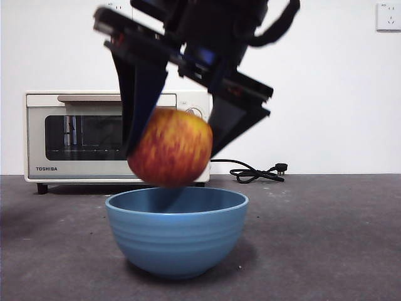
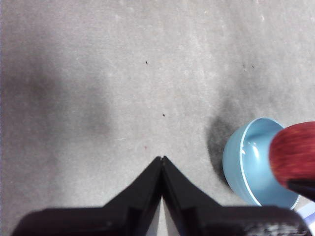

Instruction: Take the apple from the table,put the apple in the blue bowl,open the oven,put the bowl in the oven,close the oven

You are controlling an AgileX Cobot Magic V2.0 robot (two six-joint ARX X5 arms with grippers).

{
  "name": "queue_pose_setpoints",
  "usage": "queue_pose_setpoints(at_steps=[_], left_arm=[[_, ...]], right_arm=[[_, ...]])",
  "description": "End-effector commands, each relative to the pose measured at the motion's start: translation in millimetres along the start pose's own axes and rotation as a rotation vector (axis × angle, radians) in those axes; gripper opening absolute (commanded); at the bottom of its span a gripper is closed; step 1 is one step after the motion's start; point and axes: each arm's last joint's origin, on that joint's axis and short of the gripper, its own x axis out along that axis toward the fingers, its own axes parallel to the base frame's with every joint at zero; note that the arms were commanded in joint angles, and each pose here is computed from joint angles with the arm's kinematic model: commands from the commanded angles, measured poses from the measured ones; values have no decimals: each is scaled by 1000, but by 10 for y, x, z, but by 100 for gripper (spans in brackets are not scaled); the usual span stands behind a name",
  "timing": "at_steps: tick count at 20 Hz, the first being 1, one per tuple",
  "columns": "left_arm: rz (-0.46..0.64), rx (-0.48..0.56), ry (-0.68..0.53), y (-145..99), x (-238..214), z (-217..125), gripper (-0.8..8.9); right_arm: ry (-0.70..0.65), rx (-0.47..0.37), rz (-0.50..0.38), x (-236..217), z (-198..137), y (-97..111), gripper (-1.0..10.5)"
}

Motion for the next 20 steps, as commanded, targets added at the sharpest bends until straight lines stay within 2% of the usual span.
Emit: queue_pose_setpoints(at_steps=[1, 18, 19, 20], left_arm=[[-2, 16, -5, -8, -5, 10, -4], [-2, 19, 0, -7, -5, 5, -4], [-2, 21, 0, -7, -5, 5, -4], [-2, 21, 0, -7, -5, 5, -4]], right_arm=[[6, 34, -5, 86, -56, -4, -2], [72, 70, -50, 384, -162, -38, 14], [75, 75, -55, 389, -166, -39, 75], [75, 82, -54, 390, -166, -40, 189]])
